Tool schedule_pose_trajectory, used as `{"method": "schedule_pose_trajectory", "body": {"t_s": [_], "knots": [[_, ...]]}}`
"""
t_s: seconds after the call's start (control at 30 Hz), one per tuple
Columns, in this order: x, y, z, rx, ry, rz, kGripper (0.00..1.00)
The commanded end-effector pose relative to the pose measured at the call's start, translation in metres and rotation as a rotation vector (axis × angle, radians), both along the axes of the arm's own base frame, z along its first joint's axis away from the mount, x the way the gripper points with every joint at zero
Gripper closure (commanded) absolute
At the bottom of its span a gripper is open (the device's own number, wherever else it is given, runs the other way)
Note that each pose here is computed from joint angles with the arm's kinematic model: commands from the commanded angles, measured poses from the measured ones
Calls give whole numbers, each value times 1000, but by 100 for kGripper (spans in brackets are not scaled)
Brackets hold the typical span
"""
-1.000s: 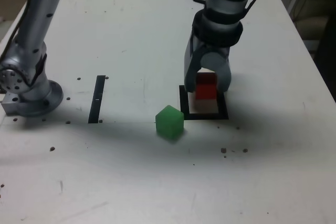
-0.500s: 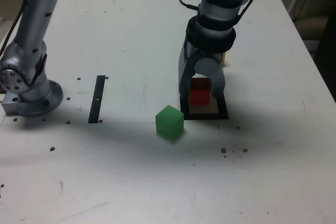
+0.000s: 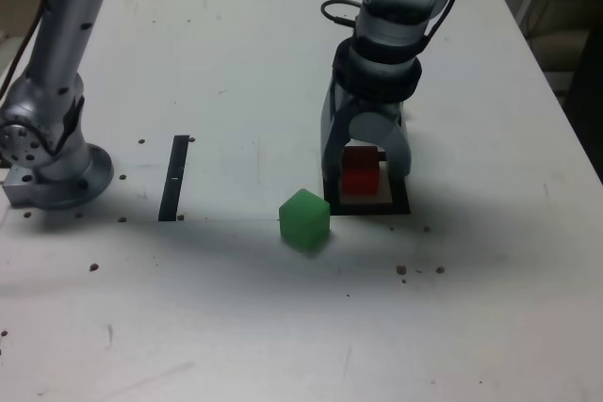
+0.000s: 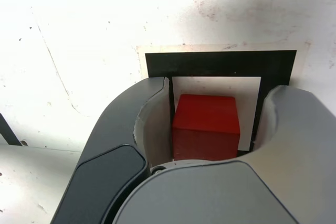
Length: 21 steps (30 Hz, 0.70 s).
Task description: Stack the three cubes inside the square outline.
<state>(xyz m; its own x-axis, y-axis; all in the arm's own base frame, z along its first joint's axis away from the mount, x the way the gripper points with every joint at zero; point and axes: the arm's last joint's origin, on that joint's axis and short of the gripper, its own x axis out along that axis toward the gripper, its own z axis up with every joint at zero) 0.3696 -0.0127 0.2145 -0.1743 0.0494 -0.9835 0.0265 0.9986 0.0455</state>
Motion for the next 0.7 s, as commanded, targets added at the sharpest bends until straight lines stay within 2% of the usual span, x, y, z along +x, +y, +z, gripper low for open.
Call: {"method": "schedule_pose_trajectory", "body": {"t_s": [0.0, 0.17, 0.43, 0.67], "knots": [[-3, 0, 6, 5, -16, -4, 1], [-11, 1, 16, 25, -34, -7, 1], [-23, 5, 29, 74, -58, -24, 1], [-25, 23, 41, 83, -73, -39, 1]]}}
